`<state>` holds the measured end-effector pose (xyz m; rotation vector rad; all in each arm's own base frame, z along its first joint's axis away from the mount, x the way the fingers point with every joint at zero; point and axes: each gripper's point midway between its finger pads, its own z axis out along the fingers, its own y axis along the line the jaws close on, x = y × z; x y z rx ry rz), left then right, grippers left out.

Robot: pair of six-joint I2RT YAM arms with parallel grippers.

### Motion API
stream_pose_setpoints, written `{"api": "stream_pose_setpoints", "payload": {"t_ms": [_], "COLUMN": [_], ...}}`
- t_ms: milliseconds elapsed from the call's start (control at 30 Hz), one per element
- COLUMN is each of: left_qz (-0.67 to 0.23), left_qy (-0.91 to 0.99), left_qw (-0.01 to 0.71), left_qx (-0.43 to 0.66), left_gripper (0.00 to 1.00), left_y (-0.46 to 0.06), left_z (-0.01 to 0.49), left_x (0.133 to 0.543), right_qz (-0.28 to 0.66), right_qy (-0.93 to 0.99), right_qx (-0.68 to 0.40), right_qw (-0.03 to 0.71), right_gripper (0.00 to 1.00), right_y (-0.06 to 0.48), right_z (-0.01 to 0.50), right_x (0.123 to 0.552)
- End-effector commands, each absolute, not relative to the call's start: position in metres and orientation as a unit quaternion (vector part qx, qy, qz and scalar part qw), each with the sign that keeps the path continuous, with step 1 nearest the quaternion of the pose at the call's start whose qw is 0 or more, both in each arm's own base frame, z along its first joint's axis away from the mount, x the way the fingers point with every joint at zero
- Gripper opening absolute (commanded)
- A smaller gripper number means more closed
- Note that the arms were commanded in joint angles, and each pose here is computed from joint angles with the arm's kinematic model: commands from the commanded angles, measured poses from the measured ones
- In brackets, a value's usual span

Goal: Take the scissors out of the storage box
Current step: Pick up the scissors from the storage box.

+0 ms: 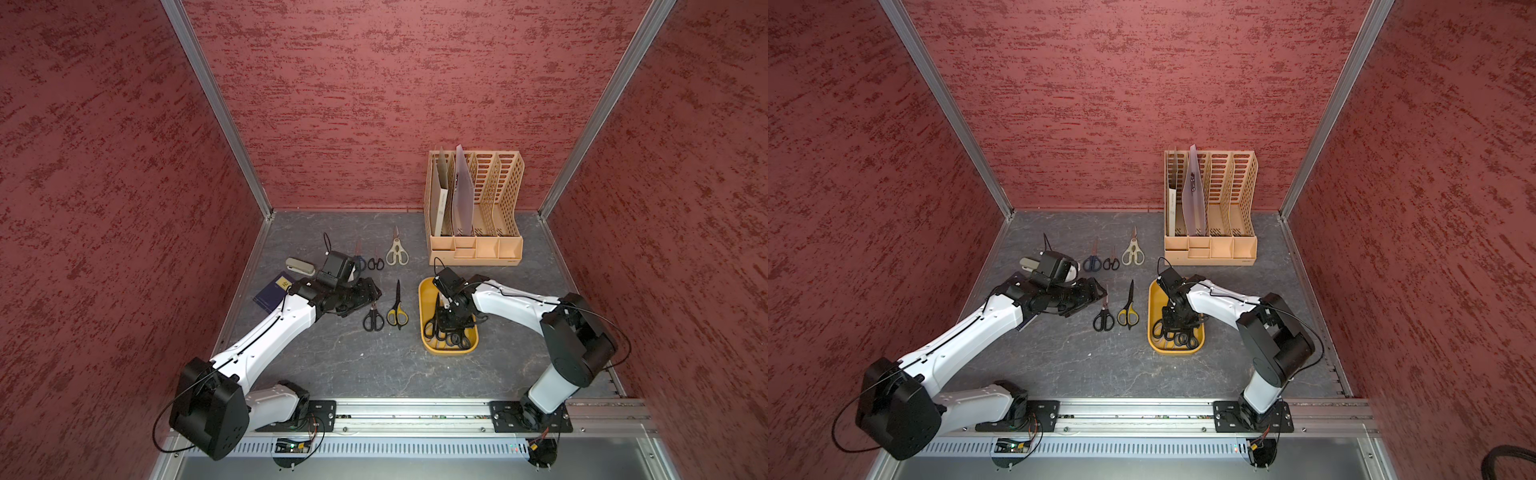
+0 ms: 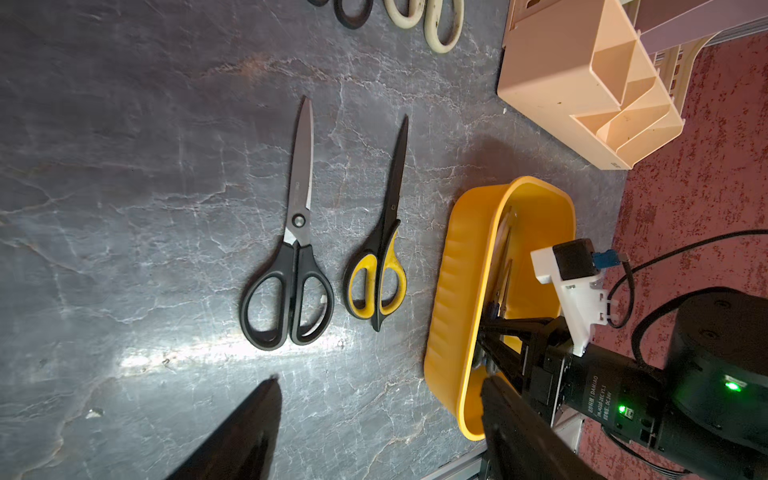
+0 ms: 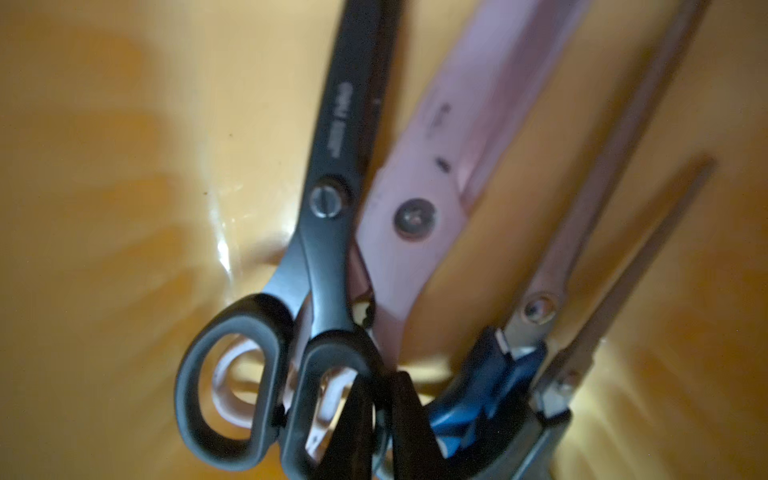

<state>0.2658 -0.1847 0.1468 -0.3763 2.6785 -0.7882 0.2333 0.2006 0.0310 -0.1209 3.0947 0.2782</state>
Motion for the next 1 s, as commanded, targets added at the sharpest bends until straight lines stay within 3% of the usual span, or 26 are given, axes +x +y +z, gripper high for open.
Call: {"api": "stream_pose_setpoints", "payload": {"t_ms": [0,400,700,967], "left_qz": [-0.273,-0.439,-0.51,-0.526], "left_qy": [0.941,0.885,0.854,0.845], "left_qw": [0.156,0.11,0.08,0.079], "left_qx": [-0.124,-0.106,-0.062,-0.05], "left_gripper": [0.79,0.77,0.58,0.45], "left_y": [-0.192,-0.261,-0.304,-0.32], "left_z": [0.143,0.148,0.157,0.162], "left_x": [0.262,0.268,0.266,0.264], "right_qz": [0.077,0.09,0.209,0.246], "right_qy": [0.995,0.992,0.972,0.964], "right_qx": [-0.043,-0.041,-0.025,-0.017], "right_qw": [0.043,0.077,0.102,0.104], "right_gripper": [0.09,0.06,0.05,0.05], "right_y": [0.194,0.19,0.229,0.245], "right_z": [0.042,0.091,0.144,0.149], "right_x": [0.237,0.237,0.244,0.251]}}
